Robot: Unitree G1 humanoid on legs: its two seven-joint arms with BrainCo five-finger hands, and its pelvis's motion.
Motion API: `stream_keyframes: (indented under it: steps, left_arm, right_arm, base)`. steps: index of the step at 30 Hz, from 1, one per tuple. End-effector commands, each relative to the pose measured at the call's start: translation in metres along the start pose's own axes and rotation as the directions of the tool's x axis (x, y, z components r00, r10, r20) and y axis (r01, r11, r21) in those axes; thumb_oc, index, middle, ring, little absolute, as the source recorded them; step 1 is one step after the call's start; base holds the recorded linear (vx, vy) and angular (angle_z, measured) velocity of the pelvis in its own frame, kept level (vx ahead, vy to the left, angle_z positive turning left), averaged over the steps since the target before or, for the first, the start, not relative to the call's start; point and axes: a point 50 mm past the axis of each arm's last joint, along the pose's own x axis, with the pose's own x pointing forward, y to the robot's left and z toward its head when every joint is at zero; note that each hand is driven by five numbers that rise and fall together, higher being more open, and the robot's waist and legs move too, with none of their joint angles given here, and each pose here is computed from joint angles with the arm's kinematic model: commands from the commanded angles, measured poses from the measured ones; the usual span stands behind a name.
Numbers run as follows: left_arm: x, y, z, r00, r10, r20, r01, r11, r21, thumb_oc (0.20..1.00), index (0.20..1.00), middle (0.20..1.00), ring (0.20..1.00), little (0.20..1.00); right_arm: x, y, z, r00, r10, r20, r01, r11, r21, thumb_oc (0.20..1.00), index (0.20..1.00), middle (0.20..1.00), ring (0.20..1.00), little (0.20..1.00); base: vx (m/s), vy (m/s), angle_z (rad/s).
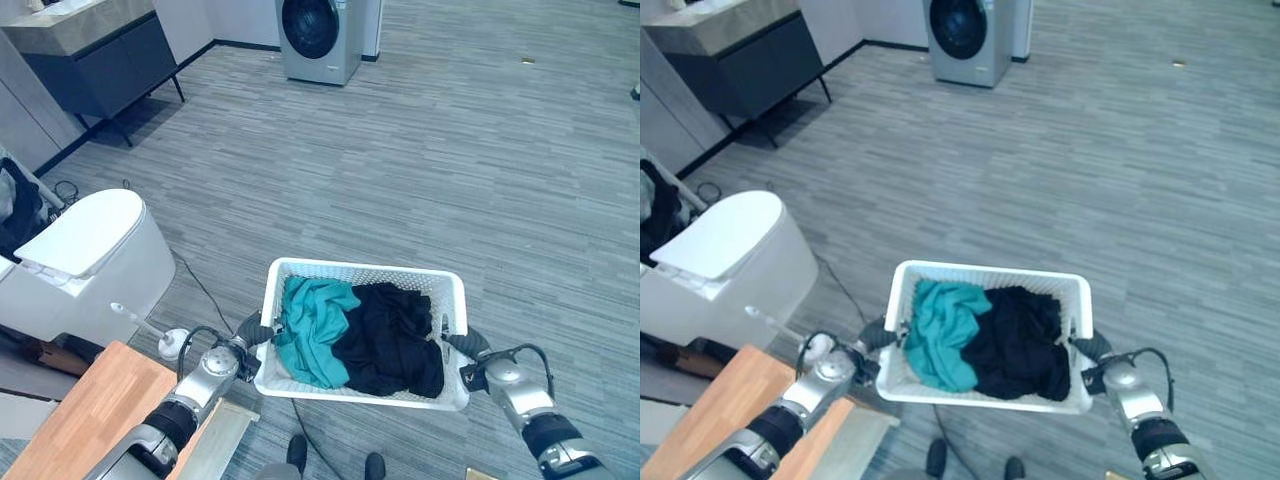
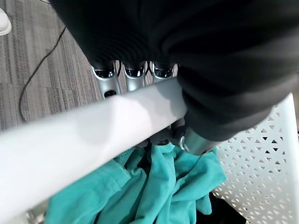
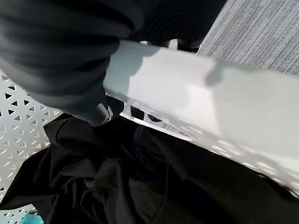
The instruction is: Grab the laundry basket,head to the washer,open it,put in the laundry and shut it.
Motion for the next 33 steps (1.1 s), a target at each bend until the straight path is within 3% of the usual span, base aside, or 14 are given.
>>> stream_keyframes:
  steps: [1, 7, 15, 19, 26, 33]
  left_arm:
    - [0.007, 0.042, 0.032, 0.99, 0.106, 0.096, -0.114, 0.99, 0.078, 0.2, 0.2, 0.2, 0.2, 0.2]
    - [0.015, 0.042, 0.055, 0.986, 0.082, 0.144, -0.099, 0.989, 0.11, 0.2, 0.2, 0.2, 0.2, 0.2]
    - [0.019, 0.065, 0.062, 0.978, 0.17, 0.123, -0.182, 0.979, 0.095, 0.2, 0.2, 0.2, 0.2, 0.2]
    - [0.019, 0.078, 0.06, 0.966, 0.235, 0.11, -0.242, 0.968, 0.06, 0.2, 0.2, 0.2, 0.2, 0.2]
    - [0.002, 0.087, 0.029, 0.957, 0.282, 0.07, -0.284, 0.959, 0.018, 0.2, 0.2, 0.2, 0.2, 0.2]
    - [0.0, 0.086, 0.02, 0.958, 0.287, 0.03, -0.288, 0.957, 0.047, 0.2, 0.2, 0.2, 0.2, 0.2]
  right_arm:
    - [-0.016, -0.048, 0.047, 0.969, -0.05, 0.24, 0.047, 0.999, 0.015, 0.2, 0.2, 0.2, 0.2, 0.2]
    - [-0.034, -0.058, 0.03, 0.974, -0.035, 0.225, 0.031, 0.999, 0.023, 0.2, 0.2, 0.2, 0.2, 0.2]
    - [-0.028, -0.055, 0.065, 0.956, 0.029, 0.291, -0.025, 1.0, -0.015, 0.2, 0.2, 0.2, 0.2, 0.2]
    - [-0.011, -0.022, 0.096, 0.924, 0.1, 0.369, -0.104, 0.995, -0.01, 0.2, 0.2, 0.2, 0.2, 0.2]
    - [-0.005, 0.032, 0.1, 0.889, 0.218, 0.404, -0.237, 0.972, -0.004, 0.2, 0.2, 0.2, 0.2, 0.2]
    - [0.001, 0.047, 0.107, 0.886, 0.245, 0.394, -0.251, 0.967, -0.038, 0.2, 0.2, 0.2, 0.2, 0.2]
  base:
    - [-0.03, -0.166, 0.04]
    - [-0.02, -0.288, 0.07]
    - [0.16, -0.055, -0.39]
    - [0.53, 0.071, -0.51]
    - [0.64, 0.213, -0.55]
    - [0.55, 0.212, 0.09]
